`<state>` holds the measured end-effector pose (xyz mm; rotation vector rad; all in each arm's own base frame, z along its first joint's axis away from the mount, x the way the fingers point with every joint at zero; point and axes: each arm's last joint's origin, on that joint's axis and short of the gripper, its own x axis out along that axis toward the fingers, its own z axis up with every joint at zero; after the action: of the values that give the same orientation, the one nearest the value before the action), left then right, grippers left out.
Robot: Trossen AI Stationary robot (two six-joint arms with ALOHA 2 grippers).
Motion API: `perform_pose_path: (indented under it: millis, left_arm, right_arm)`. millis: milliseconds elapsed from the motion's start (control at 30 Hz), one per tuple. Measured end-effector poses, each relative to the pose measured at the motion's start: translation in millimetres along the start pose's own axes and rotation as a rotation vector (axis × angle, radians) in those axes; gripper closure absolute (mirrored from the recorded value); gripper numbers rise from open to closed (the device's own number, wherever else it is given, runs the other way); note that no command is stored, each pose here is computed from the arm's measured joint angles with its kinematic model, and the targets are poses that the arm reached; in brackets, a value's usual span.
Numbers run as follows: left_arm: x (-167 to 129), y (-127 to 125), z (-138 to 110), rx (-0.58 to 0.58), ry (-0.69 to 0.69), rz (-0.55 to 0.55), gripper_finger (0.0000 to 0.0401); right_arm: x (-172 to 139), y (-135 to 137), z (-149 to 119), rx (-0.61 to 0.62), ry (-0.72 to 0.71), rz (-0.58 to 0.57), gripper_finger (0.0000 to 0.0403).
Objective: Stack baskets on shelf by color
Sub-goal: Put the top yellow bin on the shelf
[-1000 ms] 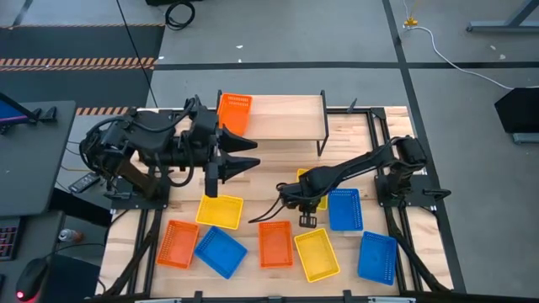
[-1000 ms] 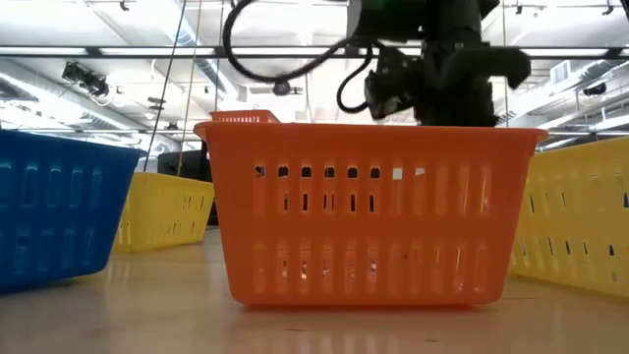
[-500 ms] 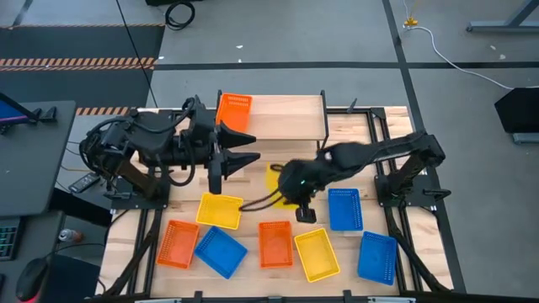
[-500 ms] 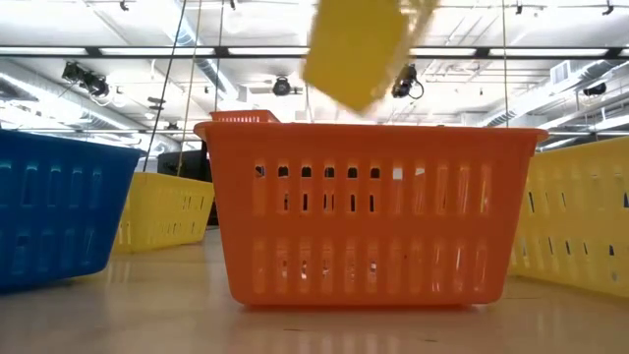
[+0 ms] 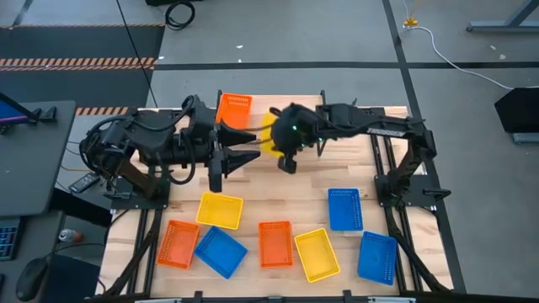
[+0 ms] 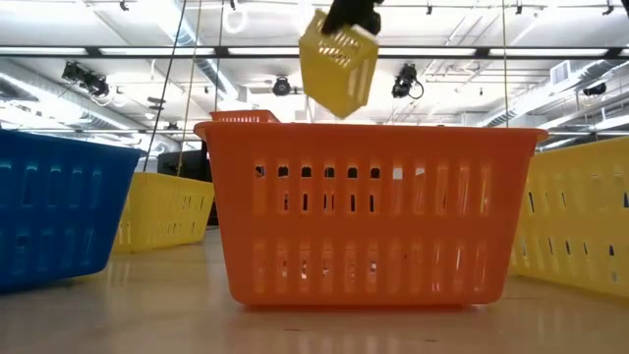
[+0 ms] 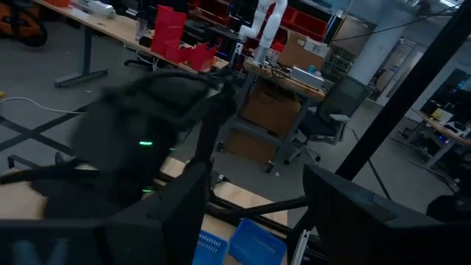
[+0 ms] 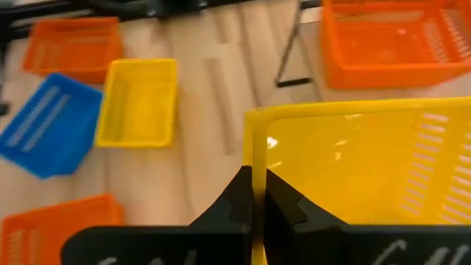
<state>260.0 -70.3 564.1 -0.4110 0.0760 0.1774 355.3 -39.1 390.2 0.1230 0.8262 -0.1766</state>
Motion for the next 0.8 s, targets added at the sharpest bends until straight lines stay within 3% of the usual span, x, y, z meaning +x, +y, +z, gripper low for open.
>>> perform_pose_path:
  millis: [200,800]
  left_arm:
    - [-1,-3,3,-0.021,-0.035,-0.024,0.017]
    - [-1,-5,9,0.003,-0.086,-0.045,0.017]
  right_arm:
    - [17,-25,0,0.016,0.052,-0.014,0.039]
    - [50,-53,-7,0.011,0.159,-0.018,0.0388]
